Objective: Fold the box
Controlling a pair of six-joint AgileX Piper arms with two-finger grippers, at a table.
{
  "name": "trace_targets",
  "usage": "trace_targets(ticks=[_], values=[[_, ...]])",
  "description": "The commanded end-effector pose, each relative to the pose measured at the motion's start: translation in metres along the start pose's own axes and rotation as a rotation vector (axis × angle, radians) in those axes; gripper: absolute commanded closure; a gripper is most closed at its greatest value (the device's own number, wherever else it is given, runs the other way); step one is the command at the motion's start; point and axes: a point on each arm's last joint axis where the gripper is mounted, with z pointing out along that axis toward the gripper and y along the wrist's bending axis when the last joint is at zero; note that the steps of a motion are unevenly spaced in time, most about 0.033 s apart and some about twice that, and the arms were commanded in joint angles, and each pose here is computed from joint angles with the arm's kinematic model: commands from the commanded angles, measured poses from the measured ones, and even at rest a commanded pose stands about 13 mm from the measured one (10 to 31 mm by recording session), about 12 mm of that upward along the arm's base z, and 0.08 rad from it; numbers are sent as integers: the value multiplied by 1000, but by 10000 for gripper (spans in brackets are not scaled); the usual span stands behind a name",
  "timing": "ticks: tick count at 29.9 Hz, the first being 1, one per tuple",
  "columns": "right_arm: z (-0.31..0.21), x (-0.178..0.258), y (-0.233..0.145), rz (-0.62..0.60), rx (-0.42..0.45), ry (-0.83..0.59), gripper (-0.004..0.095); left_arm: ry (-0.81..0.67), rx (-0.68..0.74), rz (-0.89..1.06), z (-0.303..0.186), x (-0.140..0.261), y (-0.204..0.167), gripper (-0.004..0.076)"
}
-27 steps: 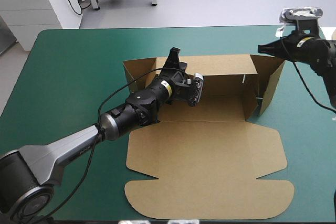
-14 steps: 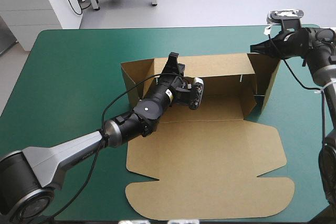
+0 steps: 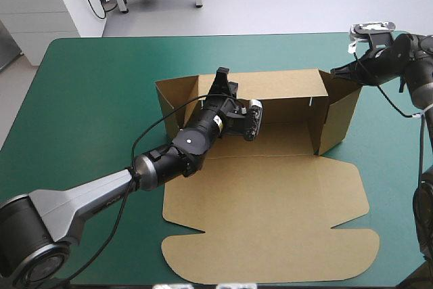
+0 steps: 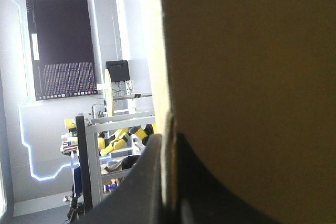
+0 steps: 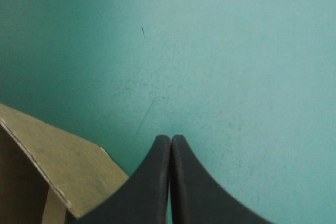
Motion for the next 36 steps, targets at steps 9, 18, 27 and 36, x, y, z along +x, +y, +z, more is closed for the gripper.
trace_targets(ticks=[9,18,27,36], values=[[-17,15,11,-52,-229,20,928,2,-56,-21,-11,0,18,731],[-15,60,23,-23,-249,-159,927,6,-57,-21,-11,0,18,731],[-8,102,25,-46,-182,-288,927,2,-57,-20,-11,0,18,731],[-14,99,28,-206,-188,-290,717,2,-57,-20,-11,0,18,731]])
